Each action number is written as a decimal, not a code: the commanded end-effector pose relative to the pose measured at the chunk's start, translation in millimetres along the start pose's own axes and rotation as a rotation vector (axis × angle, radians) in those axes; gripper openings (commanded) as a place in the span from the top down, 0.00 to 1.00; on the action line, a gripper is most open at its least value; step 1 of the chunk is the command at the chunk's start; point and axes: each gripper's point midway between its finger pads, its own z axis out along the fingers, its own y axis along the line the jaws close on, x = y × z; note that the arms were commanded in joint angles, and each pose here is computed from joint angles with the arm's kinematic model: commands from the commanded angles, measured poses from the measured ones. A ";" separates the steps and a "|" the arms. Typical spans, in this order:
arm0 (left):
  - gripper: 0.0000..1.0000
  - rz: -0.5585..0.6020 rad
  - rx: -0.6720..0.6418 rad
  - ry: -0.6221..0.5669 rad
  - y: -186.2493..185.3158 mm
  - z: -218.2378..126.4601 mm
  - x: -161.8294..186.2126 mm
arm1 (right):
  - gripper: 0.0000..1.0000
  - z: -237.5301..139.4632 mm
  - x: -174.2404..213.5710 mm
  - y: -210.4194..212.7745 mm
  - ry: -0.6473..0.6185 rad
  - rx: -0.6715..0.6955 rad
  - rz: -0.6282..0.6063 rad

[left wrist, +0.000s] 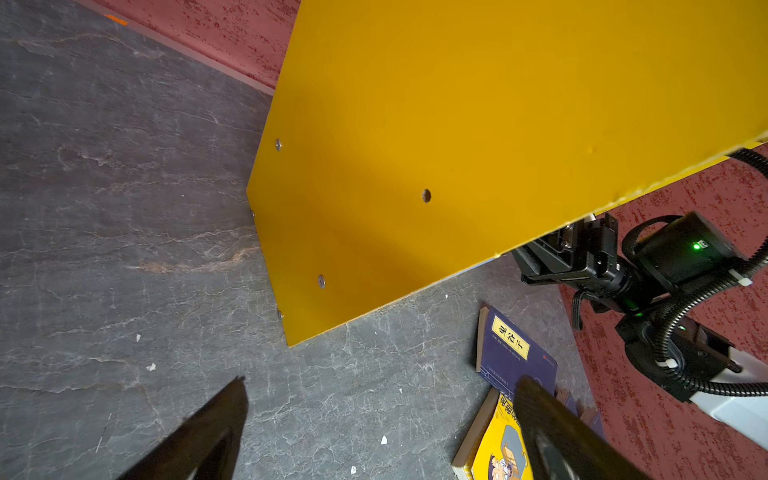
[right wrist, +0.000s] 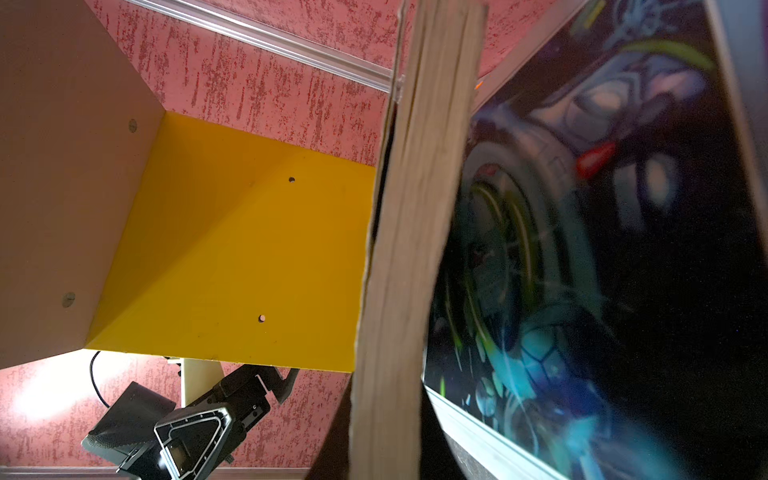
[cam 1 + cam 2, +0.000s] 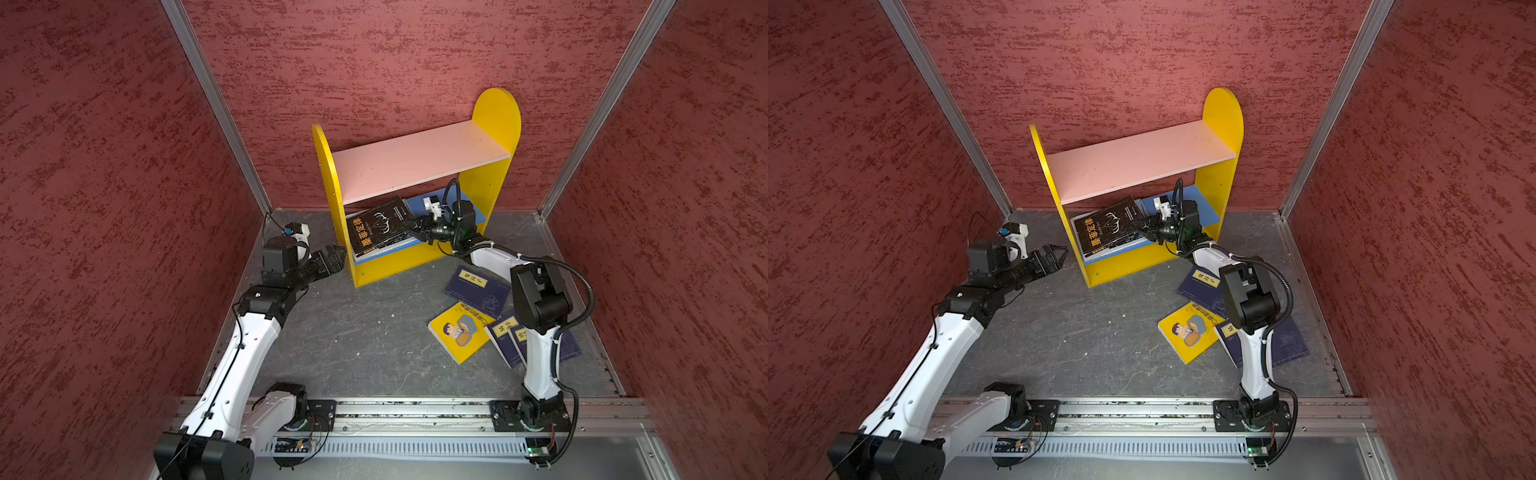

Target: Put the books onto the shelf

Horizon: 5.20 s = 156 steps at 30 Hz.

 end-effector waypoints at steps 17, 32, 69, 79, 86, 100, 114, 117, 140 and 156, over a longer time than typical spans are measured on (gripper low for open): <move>0.01 -0.011 -0.116 -0.058 -9.1 57.5 7.1 | 0.87 6.5 -3.7 9.4 0.010 -0.038 -0.073; 0.01 -0.075 -0.280 -0.037 13.0 98.5 31.5 | 0.87 10.3 1.0 -1.3 0.013 0.009 -0.061; 0.01 -0.161 -0.423 0.065 40.2 119.3 65.3 | 0.69 -20.5 -40.5 -11.3 -0.133 0.341 -0.101; 0.01 -0.169 -0.292 0.027 11.2 116.7 45.7 | 0.66 -35.0 -45.3 1.1 -0.211 0.440 -0.239; 0.01 -0.109 -0.142 -0.048 -20.3 99.2 17.3 | 0.54 -57.0 -67.9 -10.2 -0.286 0.611 -0.284; 0.01 -0.055 -0.044 -0.110 -38.7 60.1 -8.5 | 0.48 -58.2 -61.4 -49.2 -0.207 0.752 -0.324; 0.01 -0.108 -0.071 -0.109 -27.1 60.4 -3.6 | 0.61 -24.2 -32.3 -44.5 -0.060 0.611 -0.323; 0.01 -0.115 -0.073 -0.109 -25.9 60.4 -2.6 | 0.66 -21.3 -28.3 -44.1 -0.049 0.603 -0.316; 0.01 0.039 -0.014 0.023 -46.4 45.9 38.5 | 0.44 -81.8 -36.5 -0.9 -0.271 0.761 -0.368; 0.01 0.471 0.148 0.420 -132.7 44.3 175.5 | 0.16 -269.4 64.0 -53.6 -0.599 1.085 0.044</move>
